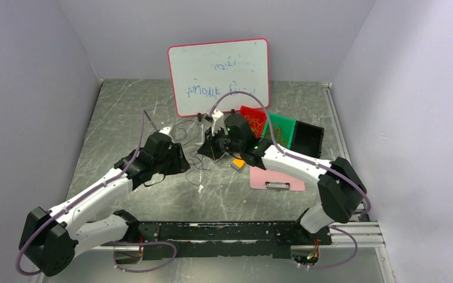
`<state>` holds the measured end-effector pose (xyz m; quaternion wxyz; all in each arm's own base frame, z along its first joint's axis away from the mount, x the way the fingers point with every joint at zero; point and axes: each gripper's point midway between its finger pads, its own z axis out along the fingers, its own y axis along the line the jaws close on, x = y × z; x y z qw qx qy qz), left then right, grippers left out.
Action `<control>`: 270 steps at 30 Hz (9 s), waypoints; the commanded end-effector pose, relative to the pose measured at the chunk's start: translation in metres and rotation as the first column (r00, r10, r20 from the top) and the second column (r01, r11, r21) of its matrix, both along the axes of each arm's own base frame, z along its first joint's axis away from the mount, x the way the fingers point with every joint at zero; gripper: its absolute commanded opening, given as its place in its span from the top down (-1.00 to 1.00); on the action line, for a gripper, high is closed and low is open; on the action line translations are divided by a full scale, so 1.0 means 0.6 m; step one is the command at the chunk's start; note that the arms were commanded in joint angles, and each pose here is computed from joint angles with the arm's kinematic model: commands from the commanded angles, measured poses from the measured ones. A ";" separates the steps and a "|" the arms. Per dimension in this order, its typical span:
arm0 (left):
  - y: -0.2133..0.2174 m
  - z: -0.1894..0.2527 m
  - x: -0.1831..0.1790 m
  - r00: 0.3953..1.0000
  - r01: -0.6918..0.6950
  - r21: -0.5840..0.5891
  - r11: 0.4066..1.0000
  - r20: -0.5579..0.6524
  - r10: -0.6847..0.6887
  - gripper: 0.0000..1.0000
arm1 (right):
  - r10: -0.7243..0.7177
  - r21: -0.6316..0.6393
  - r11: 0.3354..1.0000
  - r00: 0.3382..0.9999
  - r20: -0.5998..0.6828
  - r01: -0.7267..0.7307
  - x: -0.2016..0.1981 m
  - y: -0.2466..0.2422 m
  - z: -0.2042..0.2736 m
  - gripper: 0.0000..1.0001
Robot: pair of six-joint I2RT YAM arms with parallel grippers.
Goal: Untangle the cables
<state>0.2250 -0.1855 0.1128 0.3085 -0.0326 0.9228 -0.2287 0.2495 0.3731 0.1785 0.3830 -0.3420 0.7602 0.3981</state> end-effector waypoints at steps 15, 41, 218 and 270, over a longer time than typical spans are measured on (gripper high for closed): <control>0.032 0.030 0.039 0.976 -0.169 -0.023 0.985 0.136 0.170 -0.32 | -0.106 -0.078 0.992 0.990 -0.089 0.099 0.049 0.028 -0.113 0.45; 0.106 0.096 0.094 0.900 -0.349 -0.029 0.937 0.267 0.343 -0.34 | 0.102 -0.192 0.979 0.983 0.154 -0.071 0.038 0.033 -0.119 -0.74; 0.164 -0.157 0.324 0.953 -0.156 0.448 0.880 -0.165 0.252 0.50 | -0.700 -0.024 0.713 0.713 0.035 0.701 0.204 -0.381 0.039 0.10; 0.098 0.040 0.132 0.942 -0.319 0.058 0.946 0.131 0.310 -0.15 | 0.103 -0.061 0.993 0.989 0.110 -0.097 0.056 0.047 -0.112 0.02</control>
